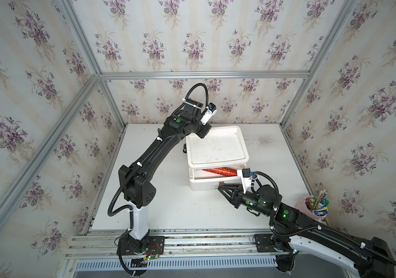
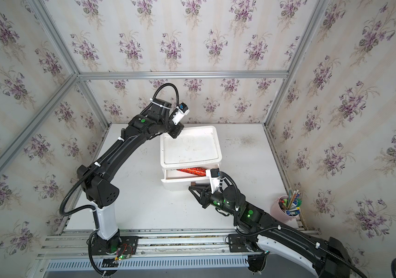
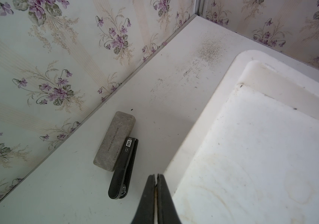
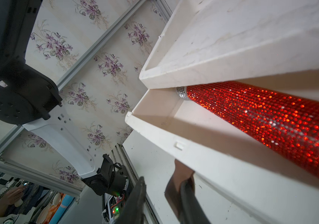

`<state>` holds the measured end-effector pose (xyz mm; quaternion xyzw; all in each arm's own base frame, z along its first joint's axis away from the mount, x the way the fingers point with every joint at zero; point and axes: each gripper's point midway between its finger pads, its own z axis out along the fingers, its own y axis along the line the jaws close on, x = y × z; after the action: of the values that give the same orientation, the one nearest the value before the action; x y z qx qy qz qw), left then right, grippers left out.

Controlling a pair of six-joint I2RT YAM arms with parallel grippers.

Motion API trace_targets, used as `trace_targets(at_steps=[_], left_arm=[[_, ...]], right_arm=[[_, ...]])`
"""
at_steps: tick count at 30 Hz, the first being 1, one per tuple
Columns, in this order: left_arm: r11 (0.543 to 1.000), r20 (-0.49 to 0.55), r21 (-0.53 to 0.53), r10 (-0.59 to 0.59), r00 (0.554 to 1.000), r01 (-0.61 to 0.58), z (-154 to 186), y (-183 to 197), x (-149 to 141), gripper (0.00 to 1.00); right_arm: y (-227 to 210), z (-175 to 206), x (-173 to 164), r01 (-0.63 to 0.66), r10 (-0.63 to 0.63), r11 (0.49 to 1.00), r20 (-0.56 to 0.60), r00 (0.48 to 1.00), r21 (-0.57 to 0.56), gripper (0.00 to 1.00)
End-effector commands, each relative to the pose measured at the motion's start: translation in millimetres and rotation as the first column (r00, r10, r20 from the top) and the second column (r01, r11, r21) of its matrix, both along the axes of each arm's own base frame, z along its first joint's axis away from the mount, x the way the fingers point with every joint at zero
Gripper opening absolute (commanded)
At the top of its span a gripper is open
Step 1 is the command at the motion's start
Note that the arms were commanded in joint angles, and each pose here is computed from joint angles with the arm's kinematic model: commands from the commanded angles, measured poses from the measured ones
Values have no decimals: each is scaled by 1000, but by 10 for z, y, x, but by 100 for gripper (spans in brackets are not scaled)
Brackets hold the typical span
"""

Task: Take the microphone out of the drawer
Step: Open the drawer in the storage box.

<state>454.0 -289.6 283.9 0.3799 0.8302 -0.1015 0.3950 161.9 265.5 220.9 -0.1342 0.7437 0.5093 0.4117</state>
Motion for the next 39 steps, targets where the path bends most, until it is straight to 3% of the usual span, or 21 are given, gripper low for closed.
trace_targets(at_steps=[1,5,13,14,20,23,26,30,33,39], left_arm=[[987,-309,154,4,951,46,-662,226,-528,8],[987,-315,154,1,949,50,-687,213,-532,8],[986,-311,158,-7,950,59,-671,232,-556,8],[986,-306,157,-4,952,55,-646,238,-559,11],[984,-284,152,-44,958,90,-525,281,-665,53],[981,-276,162,-60,959,108,-506,326,-714,60],[980,-287,159,-72,955,122,-540,326,-726,56],[979,-303,175,-49,952,106,-638,333,-659,35],[977,-308,190,-31,951,93,-696,349,-590,25],[976,-291,210,-1,957,65,-703,382,-497,13]], right_arm=[[33,108,-20,-19,18,999,5,1000,51,17],[69,66,-35,-36,37,998,-13,999,48,0],[41,31,-52,-33,34,998,-26,999,56,0],[34,18,-57,-32,34,998,-28,999,56,0],[5,-16,-45,-18,19,999,-35,999,48,0],[2,-15,-43,-17,19,999,-34,999,45,0],[2,-1,-40,-19,20,999,-30,999,43,0],[22,33,-64,-41,42,998,-23,999,41,0],[45,6,-105,-68,69,997,-29,997,34,0],[51,-94,-193,-110,111,994,-60,992,30,0]])
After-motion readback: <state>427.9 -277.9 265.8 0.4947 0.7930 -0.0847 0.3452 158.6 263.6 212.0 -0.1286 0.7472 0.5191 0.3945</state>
